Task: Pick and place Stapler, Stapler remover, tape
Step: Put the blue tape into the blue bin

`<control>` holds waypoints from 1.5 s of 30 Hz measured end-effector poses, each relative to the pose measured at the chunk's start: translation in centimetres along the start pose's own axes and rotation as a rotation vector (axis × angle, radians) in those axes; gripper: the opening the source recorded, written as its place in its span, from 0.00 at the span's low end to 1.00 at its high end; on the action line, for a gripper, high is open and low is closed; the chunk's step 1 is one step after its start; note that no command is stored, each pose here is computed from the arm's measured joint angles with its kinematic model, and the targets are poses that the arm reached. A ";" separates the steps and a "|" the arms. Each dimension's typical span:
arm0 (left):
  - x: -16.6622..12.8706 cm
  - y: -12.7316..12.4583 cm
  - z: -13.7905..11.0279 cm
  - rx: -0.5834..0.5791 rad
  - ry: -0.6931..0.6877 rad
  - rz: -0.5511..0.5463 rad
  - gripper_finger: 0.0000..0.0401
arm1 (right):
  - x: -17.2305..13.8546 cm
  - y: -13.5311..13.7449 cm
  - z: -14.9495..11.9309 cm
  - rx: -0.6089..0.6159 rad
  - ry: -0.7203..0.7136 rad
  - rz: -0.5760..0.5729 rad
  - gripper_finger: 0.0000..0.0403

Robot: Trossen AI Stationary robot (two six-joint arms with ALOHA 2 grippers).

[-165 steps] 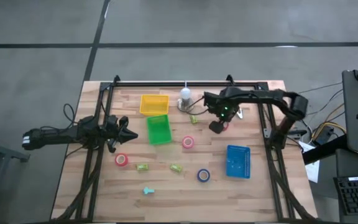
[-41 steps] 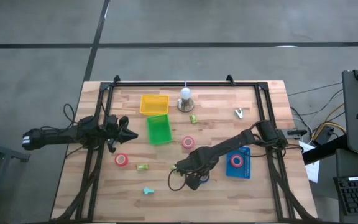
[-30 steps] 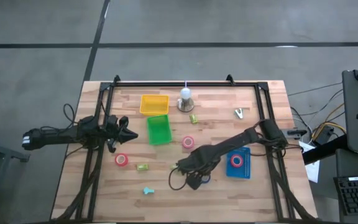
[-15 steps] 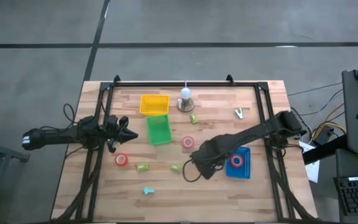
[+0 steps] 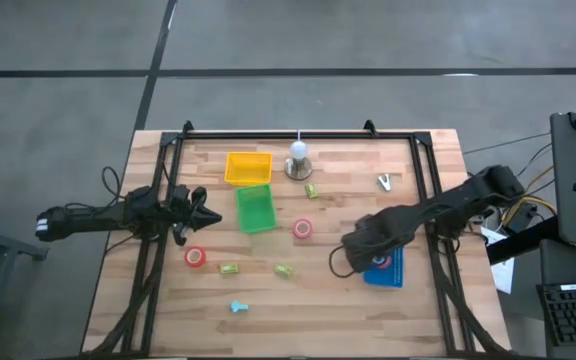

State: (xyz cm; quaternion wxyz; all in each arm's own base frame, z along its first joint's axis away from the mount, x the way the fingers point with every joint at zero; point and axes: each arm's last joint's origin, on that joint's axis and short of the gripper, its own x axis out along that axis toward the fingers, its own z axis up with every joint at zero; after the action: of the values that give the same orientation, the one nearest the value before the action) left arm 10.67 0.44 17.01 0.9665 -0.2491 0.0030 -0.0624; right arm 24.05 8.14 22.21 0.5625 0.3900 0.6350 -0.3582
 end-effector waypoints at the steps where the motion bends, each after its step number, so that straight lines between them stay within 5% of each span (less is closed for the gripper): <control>1: 0.0 0.0 0.0 0.000 0.000 0.000 0.06 | 0.4 -0.3 0.0 0.011 0.006 0.003 0.69; 22: 0.0 0.0 0.0 0.000 0.000 0.000 0.06 | 4.6 -2.2 0.1 0.033 0.049 -0.045 0.74; 45: 0.0 0.0 0.0 0.000 0.000 0.000 0.06 | 4.2 -1.5 0.2 0.016 0.019 0.014 0.80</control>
State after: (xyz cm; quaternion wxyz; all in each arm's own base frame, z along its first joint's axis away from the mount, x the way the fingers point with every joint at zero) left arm 10.67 0.44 17.01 0.9665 -0.2491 0.0029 -0.0625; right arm 22.57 7.71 18.01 0.5557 0.4024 0.6346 -0.3558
